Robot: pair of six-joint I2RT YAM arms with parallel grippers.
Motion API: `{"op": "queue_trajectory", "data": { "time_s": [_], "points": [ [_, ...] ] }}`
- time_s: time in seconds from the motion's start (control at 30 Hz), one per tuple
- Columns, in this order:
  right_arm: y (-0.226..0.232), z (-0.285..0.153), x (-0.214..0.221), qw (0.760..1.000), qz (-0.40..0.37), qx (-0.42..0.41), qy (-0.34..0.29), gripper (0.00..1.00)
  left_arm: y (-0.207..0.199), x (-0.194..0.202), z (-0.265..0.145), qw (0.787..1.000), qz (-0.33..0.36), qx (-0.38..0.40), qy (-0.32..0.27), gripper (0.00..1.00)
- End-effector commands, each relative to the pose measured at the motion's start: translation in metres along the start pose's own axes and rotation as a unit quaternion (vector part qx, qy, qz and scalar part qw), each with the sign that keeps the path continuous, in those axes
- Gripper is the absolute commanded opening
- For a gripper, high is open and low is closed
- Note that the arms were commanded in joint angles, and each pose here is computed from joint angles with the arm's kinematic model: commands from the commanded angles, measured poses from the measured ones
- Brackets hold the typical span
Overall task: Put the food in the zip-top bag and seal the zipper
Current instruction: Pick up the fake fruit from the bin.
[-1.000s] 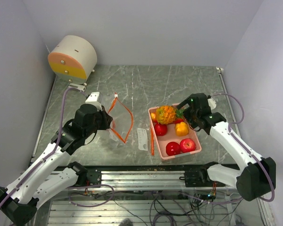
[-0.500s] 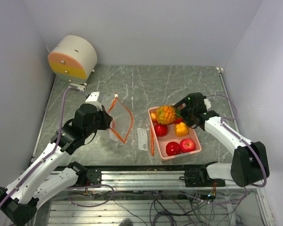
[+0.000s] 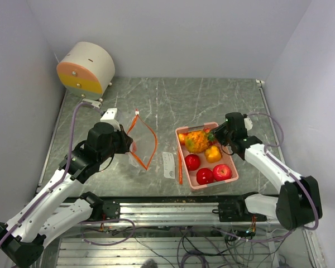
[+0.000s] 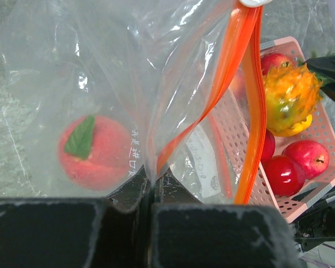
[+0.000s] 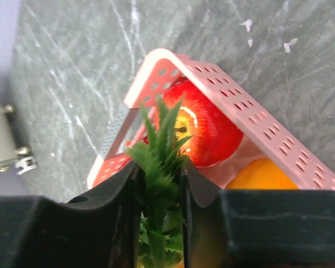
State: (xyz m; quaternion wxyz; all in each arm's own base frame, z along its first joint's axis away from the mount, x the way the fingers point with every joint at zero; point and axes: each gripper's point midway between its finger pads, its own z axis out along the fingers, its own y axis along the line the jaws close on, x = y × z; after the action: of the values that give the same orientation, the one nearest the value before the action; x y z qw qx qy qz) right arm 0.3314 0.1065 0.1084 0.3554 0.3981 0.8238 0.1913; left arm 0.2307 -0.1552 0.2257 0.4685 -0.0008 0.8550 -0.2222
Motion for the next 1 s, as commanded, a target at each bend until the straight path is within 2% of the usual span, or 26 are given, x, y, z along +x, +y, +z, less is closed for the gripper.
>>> {"op": "queue_trajectory", "data": {
  "time_s": [0.0, 0.07, 0.1, 0.23, 0.3, 0.43, 0.5, 0.63, 0.77, 0.87, 0.97],
  "points": [
    [0.026, -0.028, -0.026, 0.998, -0.007, -0.05, -0.04, 0.15, -0.009, -0.008, -0.004, 1.0, 0.0, 0.017, -0.012, 0.07],
    [0.04, -0.04, -0.031, 0.996, -0.023, -0.081, -0.042, 0.02, -0.008, -0.007, -0.003, 1.0, 0.0, 0.015, -0.01, 0.07],
    [0.048, -0.046, -0.033, 0.994, -0.037, -0.097, -0.043, 0.0, -0.007, -0.006, -0.003, 1.0, 0.0, 0.015, -0.009, 0.07],
    [0.085, -0.076, -0.039, 0.979, -0.082, -0.18, -0.041, 0.0, -0.009, -0.007, -0.003, 1.0, 0.0, 0.016, -0.006, 0.07],
    [0.106, -0.095, -0.033, 0.964, -0.104, -0.242, -0.023, 0.0, -0.009, -0.009, -0.005, 1.0, 0.0, 0.016, -0.008, 0.07],
    [0.15, -0.139, -0.014, 0.908, -0.129, -0.398, 0.018, 0.0, -0.011, -0.013, -0.005, 1.0, 0.001, 0.013, -0.007, 0.07],
    [0.167, -0.165, -0.002, 0.869, -0.139, -0.472, 0.042, 0.0, -0.015, -0.015, -0.003, 1.0, 0.002, 0.018, -0.003, 0.07],
    [0.192, -0.21, 0.015, 0.806, -0.153, -0.569, 0.056, 0.0, -0.022, -0.013, 0.004, 1.0, 0.0, 0.03, 0.01, 0.07],
    [0.217, -0.253, 0.05, 0.742, -0.18, -0.641, 0.08, 0.0, -0.028, -0.014, 0.008, 0.999, -0.007, 0.04, 0.011, 0.07],
    [0.229, -0.263, 0.07, 0.725, -0.181, -0.659, 0.084, 0.0, -0.031, -0.016, 0.01, 0.999, -0.009, 0.044, 0.013, 0.07],
    [0.234, -0.255, 0.082, 0.723, -0.17, -0.663, 0.092, 0.0, -0.036, -0.018, 0.009, 0.998, -0.015, 0.054, 0.013, 0.07]
  ]
}}
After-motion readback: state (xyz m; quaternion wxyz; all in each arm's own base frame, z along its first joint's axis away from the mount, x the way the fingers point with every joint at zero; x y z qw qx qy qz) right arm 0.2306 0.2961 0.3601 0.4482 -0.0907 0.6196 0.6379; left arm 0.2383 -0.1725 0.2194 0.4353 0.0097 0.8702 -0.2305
